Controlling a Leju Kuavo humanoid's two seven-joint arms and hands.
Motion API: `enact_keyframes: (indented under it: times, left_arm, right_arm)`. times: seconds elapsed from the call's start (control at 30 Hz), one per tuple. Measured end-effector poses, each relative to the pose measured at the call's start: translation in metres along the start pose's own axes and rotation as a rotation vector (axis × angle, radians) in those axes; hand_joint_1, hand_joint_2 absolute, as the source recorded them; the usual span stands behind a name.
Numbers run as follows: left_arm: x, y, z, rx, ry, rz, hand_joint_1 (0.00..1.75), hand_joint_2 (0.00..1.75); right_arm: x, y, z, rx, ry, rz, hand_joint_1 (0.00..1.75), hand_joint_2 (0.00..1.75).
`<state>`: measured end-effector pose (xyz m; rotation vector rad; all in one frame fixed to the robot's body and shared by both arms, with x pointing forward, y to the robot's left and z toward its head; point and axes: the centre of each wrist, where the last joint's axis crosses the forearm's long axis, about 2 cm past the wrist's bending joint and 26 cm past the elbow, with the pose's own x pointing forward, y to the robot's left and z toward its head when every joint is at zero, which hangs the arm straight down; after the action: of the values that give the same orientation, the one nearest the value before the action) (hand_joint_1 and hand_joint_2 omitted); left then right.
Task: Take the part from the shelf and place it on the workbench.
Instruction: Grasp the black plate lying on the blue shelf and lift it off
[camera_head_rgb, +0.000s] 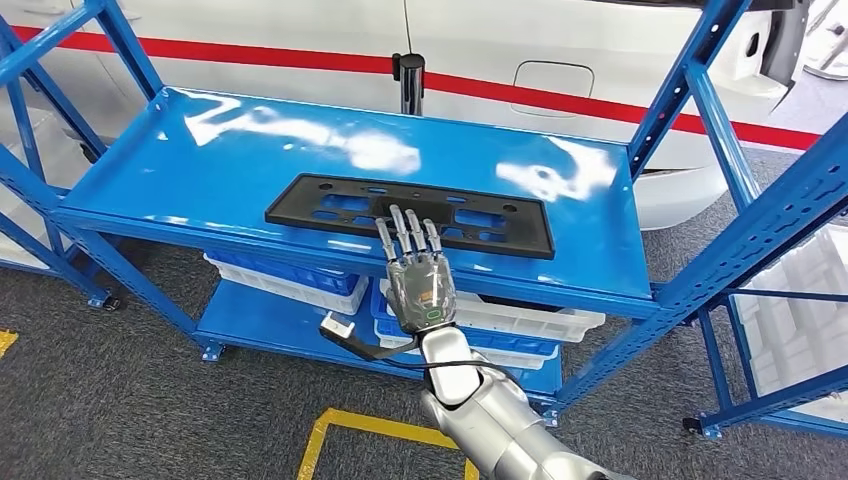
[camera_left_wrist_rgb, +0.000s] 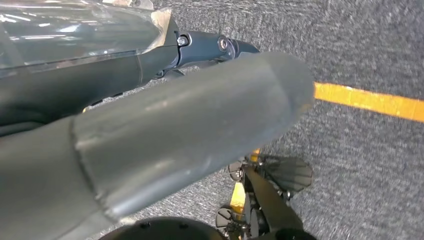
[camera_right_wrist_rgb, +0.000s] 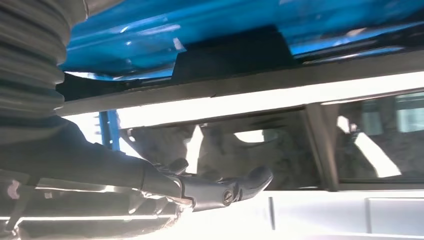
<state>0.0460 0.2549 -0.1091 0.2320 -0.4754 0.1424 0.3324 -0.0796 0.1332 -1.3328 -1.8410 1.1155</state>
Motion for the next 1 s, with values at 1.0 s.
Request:
enact_keyframes:
  times: [1.0]
  left_arm:
    - [0.003,0.008,-0.004,-0.061,-0.032,-0.075,0.0,0.0]
  right_arm:
    - [-0.089,0.0,0.017,-0.046,0.249,0.126,0.0,1.75]
